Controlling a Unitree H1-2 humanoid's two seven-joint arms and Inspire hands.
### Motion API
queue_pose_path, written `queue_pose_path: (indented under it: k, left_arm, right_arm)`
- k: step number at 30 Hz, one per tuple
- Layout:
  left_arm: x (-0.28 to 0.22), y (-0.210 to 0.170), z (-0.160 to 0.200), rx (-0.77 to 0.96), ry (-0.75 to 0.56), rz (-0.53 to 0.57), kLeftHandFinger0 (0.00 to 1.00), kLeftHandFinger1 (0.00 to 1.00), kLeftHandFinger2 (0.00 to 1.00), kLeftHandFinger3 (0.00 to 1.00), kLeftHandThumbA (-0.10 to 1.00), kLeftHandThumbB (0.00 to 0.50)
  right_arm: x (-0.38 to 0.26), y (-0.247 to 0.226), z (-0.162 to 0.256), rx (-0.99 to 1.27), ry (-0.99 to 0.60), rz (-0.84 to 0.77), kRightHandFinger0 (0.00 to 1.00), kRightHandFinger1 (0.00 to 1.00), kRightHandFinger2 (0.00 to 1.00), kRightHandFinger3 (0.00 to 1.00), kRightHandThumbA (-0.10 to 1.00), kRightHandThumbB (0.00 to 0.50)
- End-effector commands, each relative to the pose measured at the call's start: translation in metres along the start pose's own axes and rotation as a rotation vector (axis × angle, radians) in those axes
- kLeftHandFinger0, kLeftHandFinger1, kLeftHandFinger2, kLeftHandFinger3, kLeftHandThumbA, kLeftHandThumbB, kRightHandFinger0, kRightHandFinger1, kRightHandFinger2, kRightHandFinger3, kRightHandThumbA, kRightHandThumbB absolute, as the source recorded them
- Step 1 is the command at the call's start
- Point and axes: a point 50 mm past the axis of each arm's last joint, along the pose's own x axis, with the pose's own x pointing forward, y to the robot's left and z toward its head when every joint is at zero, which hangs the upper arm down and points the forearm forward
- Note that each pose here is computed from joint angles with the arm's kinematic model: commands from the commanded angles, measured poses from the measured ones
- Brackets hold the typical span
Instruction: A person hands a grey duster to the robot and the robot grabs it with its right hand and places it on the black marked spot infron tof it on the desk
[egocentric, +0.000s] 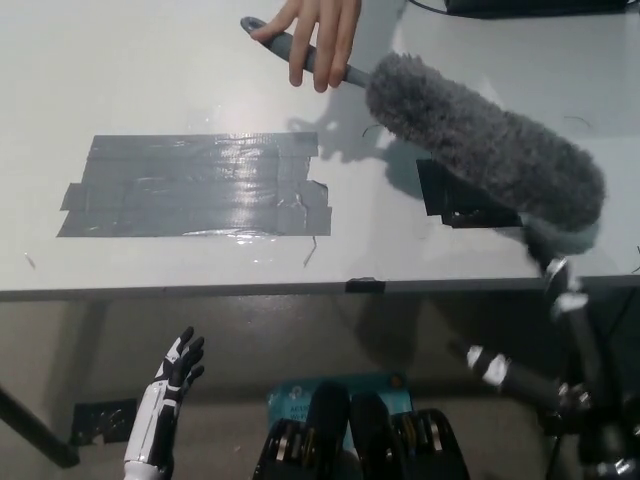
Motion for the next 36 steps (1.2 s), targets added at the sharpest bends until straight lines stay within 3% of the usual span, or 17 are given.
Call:
queue_pose_path:
  k: [1,2,3,11,18,22,36]
  left_arm:
    - [0.007,-0.001,0.014,0.014,-0.072,-0.011,1.00,1.00,1.00,1.00,1.00,0.171]
    - [0.007,0.000,0.014,0.018,-0.072,-0.010,1.00,1.00,1.00,1.00,1.00,0.170]
    - [0.007,0.000,0.014,0.014,-0.072,-0.010,1.00,1.00,1.00,1.00,1.00,0.167]
    - [0.007,-0.002,0.014,0.008,-0.068,-0.015,1.00,1.00,1.00,1.00,1.00,0.161]
    - [0.009,-0.003,0.014,0.016,-0.072,-0.017,1.00,1.00,1.00,1.00,1.00,0.180]
    - [0.010,-0.002,0.014,0.021,-0.071,-0.019,1.00,1.00,1.00,1.00,1.00,0.202]
    - [0.011,-0.003,0.015,0.025,-0.071,-0.028,1.00,1.00,1.00,1.00,1.00,0.188]
  right_arm:
    - [0.068,-0.040,0.091,-0.550,-0.263,-0.104,1.00,1.00,1.00,1.00,1.00,0.369]
    - [0.071,-0.040,0.091,-0.562,-0.256,-0.103,1.00,1.00,1.00,1.00,0.96,0.315]
    - [0.084,-0.039,0.090,-0.592,-0.237,-0.098,1.00,1.00,1.00,1.00,1.00,0.360]
    - [0.179,-0.025,0.053,-0.648,-0.062,-0.014,1.00,1.00,1.00,1.00,0.99,0.361]
    - [0.236,-0.009,0.005,-0.655,0.127,0.109,1.00,1.00,1.00,1.00,1.00,0.405]
    - [0.255,0.000,-0.013,-0.678,0.197,0.152,1.00,1.00,1.00,1.00,1.00,0.426]
    - [0.278,0.033,-0.051,-0.562,0.398,0.347,1.00,1.00,1.00,1.00,1.00,0.500]
